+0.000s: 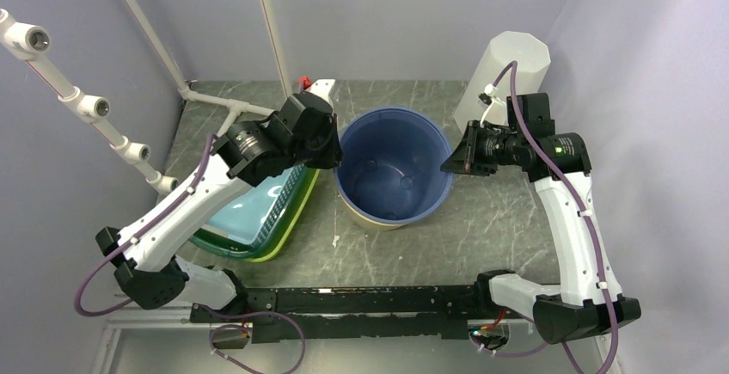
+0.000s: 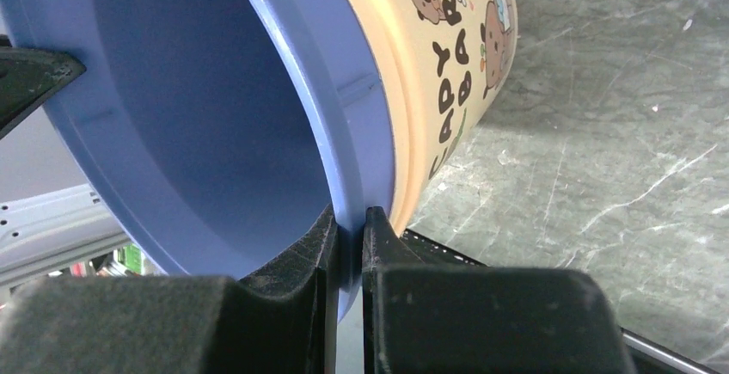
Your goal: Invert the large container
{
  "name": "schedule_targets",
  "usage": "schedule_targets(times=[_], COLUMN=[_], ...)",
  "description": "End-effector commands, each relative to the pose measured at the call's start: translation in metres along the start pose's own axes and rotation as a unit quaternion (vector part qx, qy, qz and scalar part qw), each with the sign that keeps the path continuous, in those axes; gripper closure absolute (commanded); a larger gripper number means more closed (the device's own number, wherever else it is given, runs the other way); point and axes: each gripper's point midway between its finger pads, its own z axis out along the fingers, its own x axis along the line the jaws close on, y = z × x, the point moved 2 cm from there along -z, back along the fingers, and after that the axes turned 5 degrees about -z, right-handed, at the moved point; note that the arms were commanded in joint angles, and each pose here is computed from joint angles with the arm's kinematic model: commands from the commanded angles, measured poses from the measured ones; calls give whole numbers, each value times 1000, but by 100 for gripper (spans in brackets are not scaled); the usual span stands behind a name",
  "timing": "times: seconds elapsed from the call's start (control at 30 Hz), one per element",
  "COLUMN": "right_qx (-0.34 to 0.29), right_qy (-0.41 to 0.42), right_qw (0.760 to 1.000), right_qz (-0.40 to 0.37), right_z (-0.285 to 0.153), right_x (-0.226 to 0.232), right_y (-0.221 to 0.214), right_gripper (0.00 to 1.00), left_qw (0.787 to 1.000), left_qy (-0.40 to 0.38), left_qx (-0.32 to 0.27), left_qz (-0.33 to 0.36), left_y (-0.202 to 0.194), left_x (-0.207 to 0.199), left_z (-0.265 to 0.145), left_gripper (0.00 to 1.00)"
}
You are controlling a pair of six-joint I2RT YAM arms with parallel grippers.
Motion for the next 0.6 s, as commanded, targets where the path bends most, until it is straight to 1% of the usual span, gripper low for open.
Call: schedule_targets(times=[0.0,0.1,0.13,0.17,0.23,0.27,0.33,0.37,0.43,0.5,0.53,0.57], right_qx=[-62,-64,-65,-67,-70,-70,-68,-68,-68,-68,-67,-65], right_qy=[83,110,117,121,120,120,121,123,123,113,104,93], right_qw=[994,991,990,989,989,989,989,989,989,990,992,993], right_qz=[-37,-44,-45,-47,-46,-46,-44,-43,-42,-39,-38,-36], right_z=[-15,-18,-19,-20,-21,-20,-19,-19,-18,-17,-15,-14], right_x=[37,46,49,50,51,51,51,51,51,48,44,41], right_y=[25,24,25,25,27,27,28,28,29,29,29,28], right_gripper=[100,100,100,100,100,100,100,100,100,100,100,100], left_qw=[999,998,998,998,998,998,998,998,997,997,998,998], left_qy=[-18,-8,-4,0,3,4,7,7,5,4,3,3], left_qx=[24,37,40,42,42,43,46,48,52,51,49,47], left_qz=[36,43,43,44,45,45,47,48,51,51,50,50], left_y=[0,-3,-3,-4,-3,-4,-5,-5,-5,-4,-3,-2], left_x=[-9,-7,-7,-6,-5,-5,-5,-5,-7,-8,-8,-8], left_z=[-2,0,1,1,1,3,4,5,5,5,4,3], left_gripper=[92,84,78,70,58,55,58,65,83,95,96,93])
